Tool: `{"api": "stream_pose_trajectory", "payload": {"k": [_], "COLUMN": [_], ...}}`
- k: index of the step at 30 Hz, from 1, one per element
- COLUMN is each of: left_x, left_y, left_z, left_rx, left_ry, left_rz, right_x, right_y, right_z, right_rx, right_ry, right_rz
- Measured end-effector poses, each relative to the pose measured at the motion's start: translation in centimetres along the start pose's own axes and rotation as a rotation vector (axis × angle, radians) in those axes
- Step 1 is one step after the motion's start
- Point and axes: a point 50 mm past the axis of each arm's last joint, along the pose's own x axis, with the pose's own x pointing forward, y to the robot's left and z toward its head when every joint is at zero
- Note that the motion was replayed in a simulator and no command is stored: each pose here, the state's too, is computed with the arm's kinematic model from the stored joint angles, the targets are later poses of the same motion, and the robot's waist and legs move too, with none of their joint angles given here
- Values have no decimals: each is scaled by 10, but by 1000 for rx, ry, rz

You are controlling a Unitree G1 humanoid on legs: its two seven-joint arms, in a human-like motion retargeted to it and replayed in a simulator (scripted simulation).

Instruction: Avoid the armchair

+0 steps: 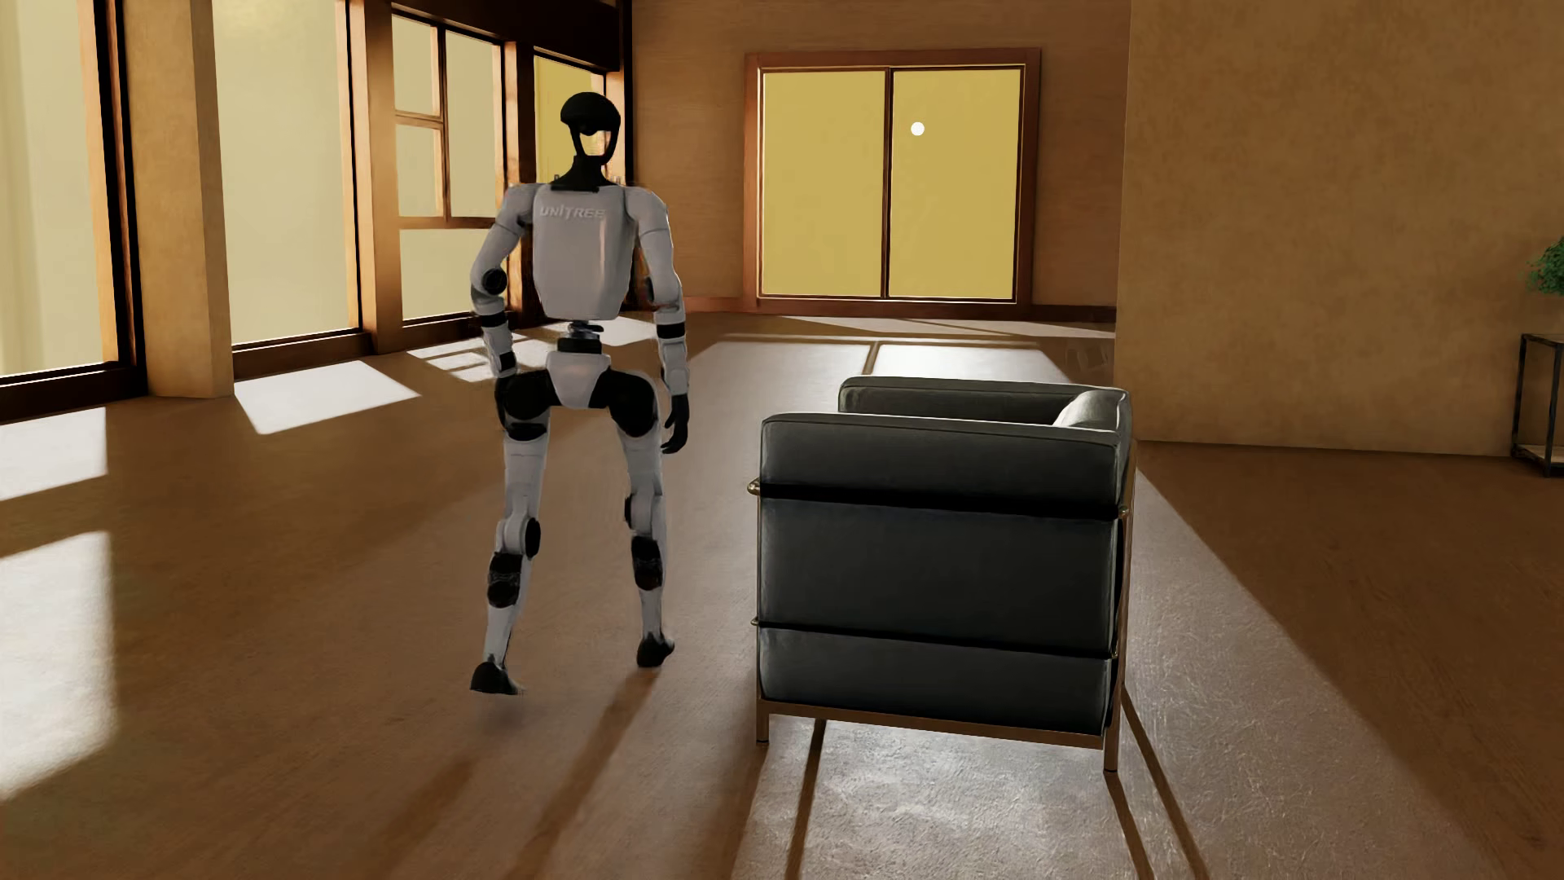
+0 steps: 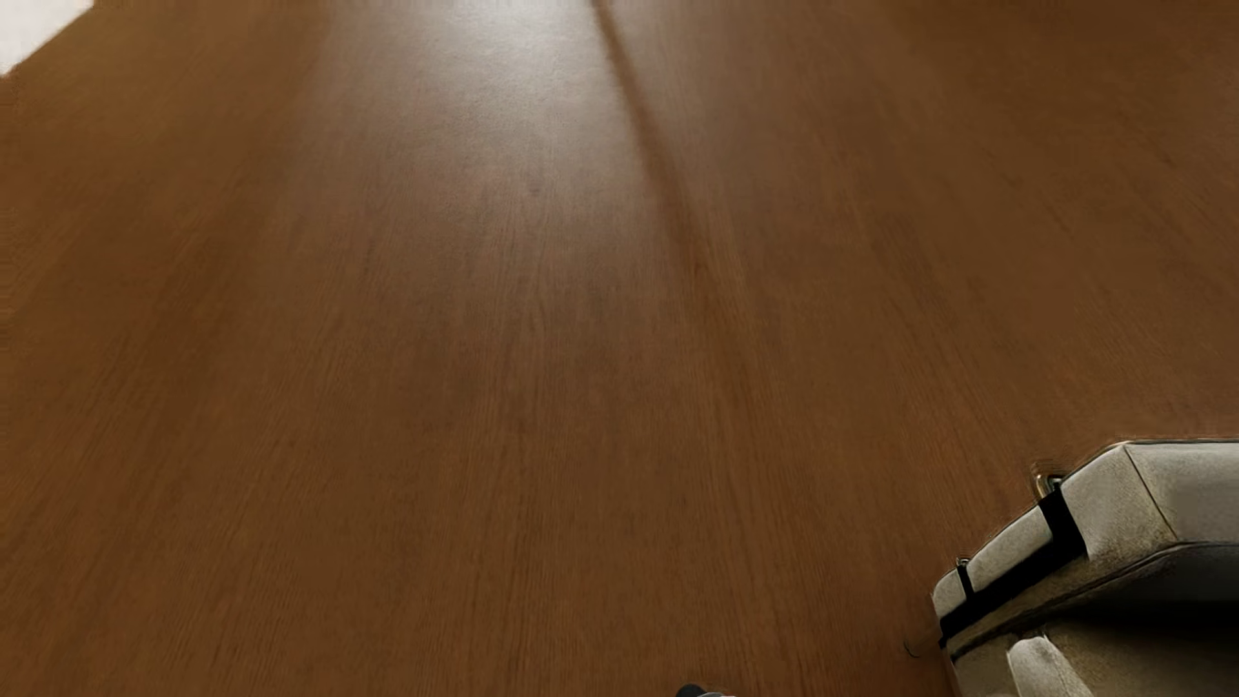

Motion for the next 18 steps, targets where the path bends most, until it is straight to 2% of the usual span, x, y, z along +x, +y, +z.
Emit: {"api": "stream_pose_trajectory", "payload": {"k": [4,5,6,9,13,16,18], "left_x": [-2,-4,-5,-5,-9,-11,-11], "left_y": [-26,-30,-30,-6,44,56,51], "left_z": [-10,-14,-14,-10,-19,-19,-20], "left_rx": [-73,-109,-83,-19,-108,-88,-75], "left_ry": [39,51,45,20,49,52,56], "left_rz": [-41,-39,-49,-10,158,183,166], "right_x": [3,3,2,-10,-29,-35,-27], "right_y": [-3,-23,-33,-55,-71,-70,-62], "right_z": [-1,11,31,93,149,158,143], "right_rx": [-54,40,52,69,78,53,38], "right_ry": [30,-20,-100,-361,-583,-631,-563], "right_rz": [5,-66,-95,-156,-205,-199,-174]}}
